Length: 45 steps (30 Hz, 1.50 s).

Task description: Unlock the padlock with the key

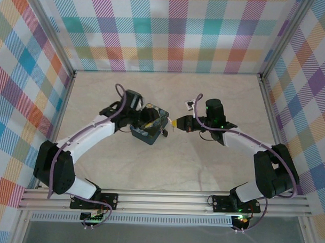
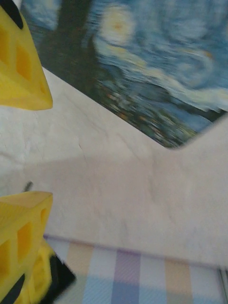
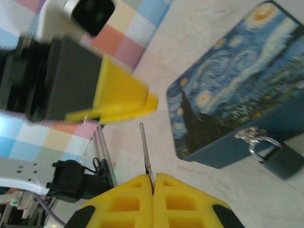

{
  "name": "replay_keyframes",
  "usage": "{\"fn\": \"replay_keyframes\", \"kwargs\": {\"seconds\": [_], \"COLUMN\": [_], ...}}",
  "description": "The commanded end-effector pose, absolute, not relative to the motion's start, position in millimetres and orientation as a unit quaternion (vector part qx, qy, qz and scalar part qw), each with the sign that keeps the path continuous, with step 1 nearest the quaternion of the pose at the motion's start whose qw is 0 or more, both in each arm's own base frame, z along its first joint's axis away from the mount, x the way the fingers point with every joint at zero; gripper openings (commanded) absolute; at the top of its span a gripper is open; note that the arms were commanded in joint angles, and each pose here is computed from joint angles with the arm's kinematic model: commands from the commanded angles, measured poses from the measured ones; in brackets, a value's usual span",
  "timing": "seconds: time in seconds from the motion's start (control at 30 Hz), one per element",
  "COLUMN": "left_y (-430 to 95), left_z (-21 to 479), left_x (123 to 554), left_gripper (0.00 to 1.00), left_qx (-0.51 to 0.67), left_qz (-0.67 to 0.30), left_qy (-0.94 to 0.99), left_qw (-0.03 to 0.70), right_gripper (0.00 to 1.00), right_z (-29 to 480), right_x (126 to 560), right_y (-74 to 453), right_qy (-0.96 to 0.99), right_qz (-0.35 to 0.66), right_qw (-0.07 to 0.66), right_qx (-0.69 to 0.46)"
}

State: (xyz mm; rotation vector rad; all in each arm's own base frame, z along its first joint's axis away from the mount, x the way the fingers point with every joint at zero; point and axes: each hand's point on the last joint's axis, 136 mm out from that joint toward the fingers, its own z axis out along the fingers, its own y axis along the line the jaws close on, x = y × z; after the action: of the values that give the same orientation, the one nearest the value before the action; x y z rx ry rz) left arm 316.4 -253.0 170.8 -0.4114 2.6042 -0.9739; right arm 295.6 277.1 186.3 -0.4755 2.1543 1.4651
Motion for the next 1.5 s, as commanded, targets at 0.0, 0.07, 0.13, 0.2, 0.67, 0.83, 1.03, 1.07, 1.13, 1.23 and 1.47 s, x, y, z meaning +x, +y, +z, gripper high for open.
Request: {"fn": "replay_keyframes", "kwargs": {"seconds": [0.0,0.07,0.13,0.2,0.67,0.83,1.03,1.07,1.13,1.23,1.47], "left_y": [-242.9,-253.7,-261.7,-266.6,-285.4,-279.3,-273.1,-273.7,-275.0,-275.0,-279.0], "left_z": [129.5,119.7,112.8,105.6,56.0,53.4,53.0,52.8,52.3,50.9,44.5], "left_x": [295.2,291.7,289.3,288.6,320.2,328.2,337.1,338.7,340.7,341.4,346.7], "left_gripper": [0.51,0.52,0.53,0.54,0.69,0.67,0.66,0.66,0.66,0.64,0.61], "left_qx": [-0.195,-0.207,-0.218,-0.243,-0.400,-0.446,-0.470,-0.469,-0.476,-0.486,-0.494], "left_qz": [-0.244,-0.242,-0.219,-0.188,-0.101,-0.057,-0.016,-0.014,-0.006,0.008,0.022], "left_qy": [0.937,0.934,0.936,0.935,0.877,0.854,0.834,0.834,0.830,0.825,0.820], "left_qw": [0.159,0.164,0.170,0.178,0.246,0.263,0.289,0.292,0.291,0.289,0.287], "right_gripper": [0.00,0.00,0.00,0.00,0.00,0.00,0.00,0.00,0.00,0.00,0.00], "right_z": [175.9,163.8,154.5,146.8,129.2,127.1,124.5,124.6,124.6,125.4,127.1], "right_x": [309.5,315.2,320.1,327.7,338.8,336.3,333.9,333.8,333.5,334.0,332.2], "right_y": [255.5,240.8,226.7,210.2,170.3,172.6,174.0,174.5,175.5,178.0,180.5], "right_qy": [0.829,0.854,0.871,0.885,0.904,0.899,0.895,0.894,0.893,0.891,0.889], "right_qz": [0.475,0.437,0.409,0.383,0.330,0.346,0.363,0.365,0.370,0.377,0.385], "right_qw": [0.258,0.258,0.258,0.259,0.273,0.267,0.259,0.258,0.256,0.252,0.247], "right_qx": [-0.145,-0.118,-0.090,-0.056,-0.001,-0.005,-0.010,-0.012,-0.014,-0.018,-0.024]}}
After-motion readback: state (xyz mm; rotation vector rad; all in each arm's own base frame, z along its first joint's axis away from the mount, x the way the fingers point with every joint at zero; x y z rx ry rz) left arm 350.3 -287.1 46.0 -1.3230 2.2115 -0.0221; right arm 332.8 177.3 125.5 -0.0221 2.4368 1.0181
